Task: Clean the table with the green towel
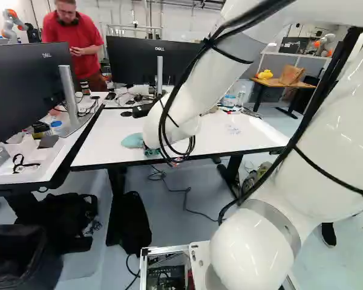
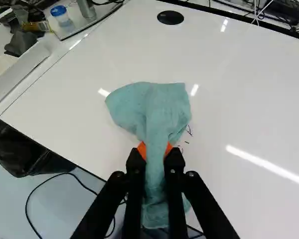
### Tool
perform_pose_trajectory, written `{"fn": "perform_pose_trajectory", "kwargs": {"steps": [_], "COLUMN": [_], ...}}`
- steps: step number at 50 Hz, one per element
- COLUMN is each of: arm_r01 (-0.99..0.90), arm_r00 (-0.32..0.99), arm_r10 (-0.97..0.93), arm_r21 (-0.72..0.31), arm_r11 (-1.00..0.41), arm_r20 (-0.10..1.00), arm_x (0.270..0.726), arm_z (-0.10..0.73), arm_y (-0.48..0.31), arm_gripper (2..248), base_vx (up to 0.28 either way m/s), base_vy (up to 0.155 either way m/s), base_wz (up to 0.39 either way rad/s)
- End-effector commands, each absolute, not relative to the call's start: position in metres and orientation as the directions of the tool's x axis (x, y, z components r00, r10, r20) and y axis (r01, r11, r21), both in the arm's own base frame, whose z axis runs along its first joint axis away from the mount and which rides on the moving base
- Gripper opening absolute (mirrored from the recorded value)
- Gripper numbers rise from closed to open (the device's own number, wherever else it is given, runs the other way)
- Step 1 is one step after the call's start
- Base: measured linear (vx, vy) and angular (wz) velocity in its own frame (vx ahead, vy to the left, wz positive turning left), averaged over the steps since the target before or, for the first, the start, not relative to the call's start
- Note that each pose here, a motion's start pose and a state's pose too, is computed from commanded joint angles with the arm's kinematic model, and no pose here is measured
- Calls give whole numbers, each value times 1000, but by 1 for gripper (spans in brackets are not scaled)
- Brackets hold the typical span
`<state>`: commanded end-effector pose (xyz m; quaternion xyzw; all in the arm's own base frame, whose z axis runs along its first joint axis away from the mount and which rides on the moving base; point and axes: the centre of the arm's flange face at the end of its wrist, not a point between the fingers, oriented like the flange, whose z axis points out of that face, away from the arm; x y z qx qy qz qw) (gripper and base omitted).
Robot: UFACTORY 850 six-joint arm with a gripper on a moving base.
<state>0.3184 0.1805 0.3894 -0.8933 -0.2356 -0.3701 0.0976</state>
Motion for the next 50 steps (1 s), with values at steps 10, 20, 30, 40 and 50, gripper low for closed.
{"fn": "perform_pose_trajectory", "kwargs": {"steps": [10,20,30,40,50], "arm_r01": [493,493,480,446,410], "arm_r00": [627,636,641,653,666], "arm_r10": [356,360,351,326,300], "arm_r21": [0,0,0,0,0], "arm_r11": [-870,-870,-877,-895,-912], "arm_r20": [693,682,683,684,683], "arm_x": [317,316,313,315,327], "arm_z": [388,387,387,386,387], "arm_y": [180,179,171,157,147], "arm_gripper": [50,50,50,50,50], "base_vx": [0,0,0,0,0], "base_vy": [0,0,0,0,0], "base_wz": [0,0,0,0,0]}}
